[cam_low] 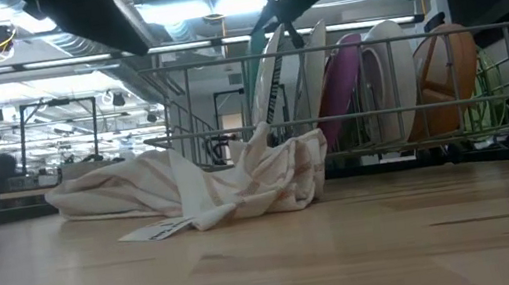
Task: Sort dishes
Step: Put the dark green plate into the dish rack
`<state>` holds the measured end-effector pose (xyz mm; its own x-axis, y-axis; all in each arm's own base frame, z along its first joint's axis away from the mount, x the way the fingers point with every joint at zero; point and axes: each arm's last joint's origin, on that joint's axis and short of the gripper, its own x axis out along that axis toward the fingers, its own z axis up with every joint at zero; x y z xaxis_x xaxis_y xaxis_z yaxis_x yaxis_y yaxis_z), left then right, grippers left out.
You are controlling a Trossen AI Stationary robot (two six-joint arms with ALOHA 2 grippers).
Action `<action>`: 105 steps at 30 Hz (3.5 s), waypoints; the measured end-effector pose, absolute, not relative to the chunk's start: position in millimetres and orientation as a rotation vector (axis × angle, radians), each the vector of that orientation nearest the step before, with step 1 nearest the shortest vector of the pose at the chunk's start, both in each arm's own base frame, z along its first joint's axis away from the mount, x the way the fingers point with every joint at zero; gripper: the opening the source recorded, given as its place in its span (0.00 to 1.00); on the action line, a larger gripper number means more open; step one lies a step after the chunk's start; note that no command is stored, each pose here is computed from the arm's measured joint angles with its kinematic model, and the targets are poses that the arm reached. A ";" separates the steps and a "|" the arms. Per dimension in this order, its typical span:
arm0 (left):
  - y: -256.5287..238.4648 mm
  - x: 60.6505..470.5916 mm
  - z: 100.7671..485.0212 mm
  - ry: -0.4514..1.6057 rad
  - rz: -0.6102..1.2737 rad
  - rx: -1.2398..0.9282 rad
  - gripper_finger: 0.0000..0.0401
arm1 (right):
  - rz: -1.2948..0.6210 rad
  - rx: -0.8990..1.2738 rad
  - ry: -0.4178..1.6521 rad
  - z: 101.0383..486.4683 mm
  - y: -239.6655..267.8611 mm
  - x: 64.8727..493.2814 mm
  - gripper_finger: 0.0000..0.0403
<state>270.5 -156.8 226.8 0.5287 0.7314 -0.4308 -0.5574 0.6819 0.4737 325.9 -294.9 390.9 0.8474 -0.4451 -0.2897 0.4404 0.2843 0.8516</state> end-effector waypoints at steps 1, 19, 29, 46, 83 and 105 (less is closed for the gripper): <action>-157.2 271.1 226.8 0.648 0.779 0.293 0.07 | -0.602 1.139 -0.002 390.2 -295.0 325.8 0.04; -157.6 271.7 226.8 0.648 0.775 0.296 0.07 | -0.782 1.044 0.119 374.5 -296.1 320.6 0.19; -157.6 271.7 226.8 0.648 0.776 0.296 0.07 | -0.818 0.992 0.201 368.4 -294.8 318.1 0.36; -157.4 271.4 226.7 0.651 0.776 0.300 0.07 | -0.931 0.861 0.322 360.7 -295.7 310.2 0.42; -156.9 271.3 226.7 0.671 0.764 0.344 0.07 | -0.853 0.744 0.457 364.5 -299.1 297.6 0.42; -156.9 271.3 226.7 0.671 0.764 0.344 0.07 | -0.796 0.762 0.472 363.9 -297.3 298.4 0.42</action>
<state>271.3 -156.9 226.7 0.5312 0.7301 -0.4299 -0.5206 0.6816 0.5142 298.4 -297.3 363.9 0.6202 -0.4593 -0.6359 0.7783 0.4618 0.4256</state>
